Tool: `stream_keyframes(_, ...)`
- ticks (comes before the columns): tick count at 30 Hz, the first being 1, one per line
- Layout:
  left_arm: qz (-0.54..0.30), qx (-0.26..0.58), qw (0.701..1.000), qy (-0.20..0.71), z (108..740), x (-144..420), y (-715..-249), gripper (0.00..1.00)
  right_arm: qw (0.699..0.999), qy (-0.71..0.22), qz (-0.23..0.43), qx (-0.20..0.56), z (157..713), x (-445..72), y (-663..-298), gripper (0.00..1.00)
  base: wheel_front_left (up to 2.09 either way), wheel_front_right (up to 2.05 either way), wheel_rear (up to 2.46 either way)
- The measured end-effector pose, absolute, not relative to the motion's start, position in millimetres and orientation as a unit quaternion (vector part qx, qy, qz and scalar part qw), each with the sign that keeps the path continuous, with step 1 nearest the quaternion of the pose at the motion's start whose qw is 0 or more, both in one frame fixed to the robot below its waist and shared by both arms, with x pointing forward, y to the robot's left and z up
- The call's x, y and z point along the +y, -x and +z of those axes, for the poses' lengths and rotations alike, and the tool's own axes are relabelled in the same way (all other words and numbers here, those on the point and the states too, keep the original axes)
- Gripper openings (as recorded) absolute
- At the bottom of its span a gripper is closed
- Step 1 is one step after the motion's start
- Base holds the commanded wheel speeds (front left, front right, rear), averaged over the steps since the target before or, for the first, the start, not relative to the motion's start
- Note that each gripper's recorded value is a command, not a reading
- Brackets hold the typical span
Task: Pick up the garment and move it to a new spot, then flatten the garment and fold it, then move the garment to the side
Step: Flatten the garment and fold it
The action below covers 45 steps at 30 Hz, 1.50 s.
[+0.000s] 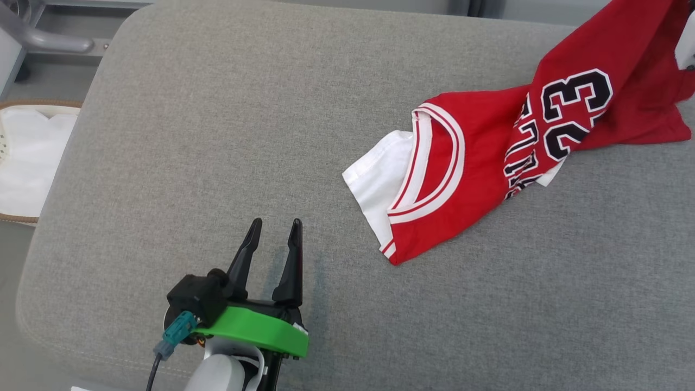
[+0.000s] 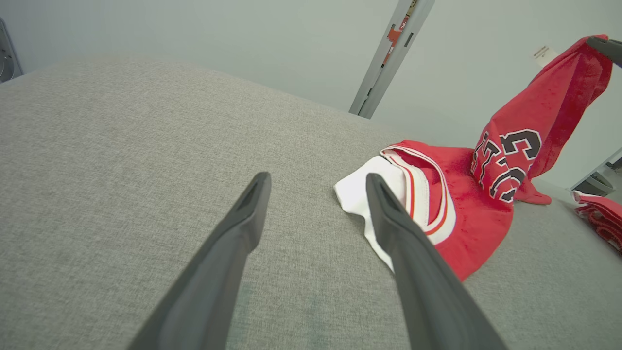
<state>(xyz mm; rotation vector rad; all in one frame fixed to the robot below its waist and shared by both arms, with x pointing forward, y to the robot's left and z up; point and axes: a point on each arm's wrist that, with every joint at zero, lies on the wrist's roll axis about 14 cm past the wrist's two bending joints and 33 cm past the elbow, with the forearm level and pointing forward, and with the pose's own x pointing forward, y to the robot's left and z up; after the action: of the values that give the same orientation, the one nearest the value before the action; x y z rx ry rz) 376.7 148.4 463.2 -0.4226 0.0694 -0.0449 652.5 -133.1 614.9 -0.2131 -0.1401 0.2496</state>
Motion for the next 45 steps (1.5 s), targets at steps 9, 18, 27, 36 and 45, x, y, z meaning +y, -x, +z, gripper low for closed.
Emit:
stream_keyframes(9,-0.029,0.044,0.977,0.207,456.5,144.0,-381.8,1.0,0.983,0.096,0.143,-0.057,582.0,-116.3,-645.9,1.0,0.0,0.0,0.0)
stream_keyframes(18,-0.061,0.034,0.977,0.199,465.6,127.7,-380.4,1.0,0.98,0.068,0.171,-0.076,572.6,-110.0,-578.1,1.0,0.0,0.0,0.0)
stream_keyframes(27,-0.089,0.023,0.978,0.19,474.9,112.9,-376.4,1.0,0.992,-0.002,0.109,-0.062,545.8,-152.6,-502.8,1.0,0.0,0.0,0.0)
stream_keyframes(36,-0.109,0.017,0.976,0.187,480.6,101.4,-369.0,1.0,0.996,-0.035,0.062,-0.058,528.8,-168.6,-444.5,1.0,0.0,0.0,0.0)
stream_keyframes(45,-0.11,0.023,0.976,0.186,477.3,100.6,-364.0,1.0,0.997,-0.049,0.041,-0.054,519.6,-171.8,-420.3,1.0,0.0,0.0,0.0)
